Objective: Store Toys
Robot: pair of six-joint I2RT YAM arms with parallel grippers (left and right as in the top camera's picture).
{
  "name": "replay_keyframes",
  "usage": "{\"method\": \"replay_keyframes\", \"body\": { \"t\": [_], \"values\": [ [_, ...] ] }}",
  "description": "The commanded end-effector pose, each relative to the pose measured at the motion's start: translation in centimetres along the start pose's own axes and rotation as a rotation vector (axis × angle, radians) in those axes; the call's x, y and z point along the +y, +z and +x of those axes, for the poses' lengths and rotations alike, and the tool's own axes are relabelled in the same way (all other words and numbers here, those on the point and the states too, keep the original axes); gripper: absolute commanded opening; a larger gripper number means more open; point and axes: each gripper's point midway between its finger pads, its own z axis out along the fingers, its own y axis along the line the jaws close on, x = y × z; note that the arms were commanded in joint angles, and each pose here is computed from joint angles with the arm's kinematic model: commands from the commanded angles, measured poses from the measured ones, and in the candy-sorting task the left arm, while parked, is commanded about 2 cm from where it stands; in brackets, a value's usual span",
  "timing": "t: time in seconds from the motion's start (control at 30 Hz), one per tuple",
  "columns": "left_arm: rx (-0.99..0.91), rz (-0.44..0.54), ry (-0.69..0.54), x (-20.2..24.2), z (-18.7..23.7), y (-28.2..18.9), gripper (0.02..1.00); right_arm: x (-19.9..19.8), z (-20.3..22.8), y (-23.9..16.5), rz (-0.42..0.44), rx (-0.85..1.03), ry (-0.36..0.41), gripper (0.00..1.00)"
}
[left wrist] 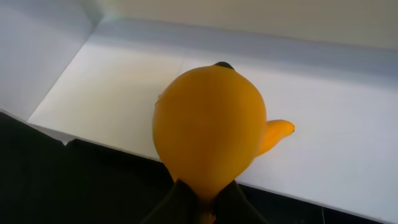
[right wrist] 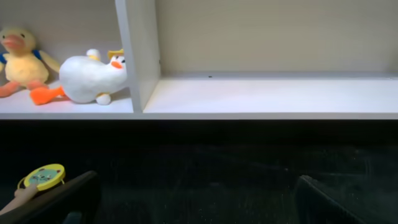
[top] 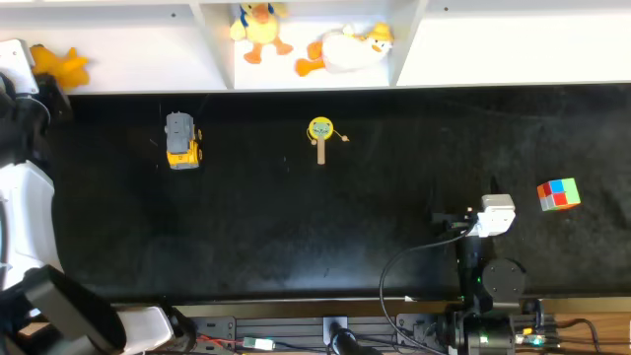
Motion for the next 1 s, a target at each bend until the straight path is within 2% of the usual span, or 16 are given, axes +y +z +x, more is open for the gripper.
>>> {"method": "replay_keyframes", "body": {
  "t": [0.03, 1.0],
  "values": [
    [-0.055, -0.031, 0.034, 0.6, -1.9, -1.4, 0.038, 0.1, -0.1, 0.0, -0.008, -0.009, 0.003, 0.993],
    [-0.008, -0.017, 0.025, 0.6, 0.2, 1.7, 0.047, 0.1, -0.1, 0.0, -0.008, -0.009, 0.003, 0.996]
  ]
}}
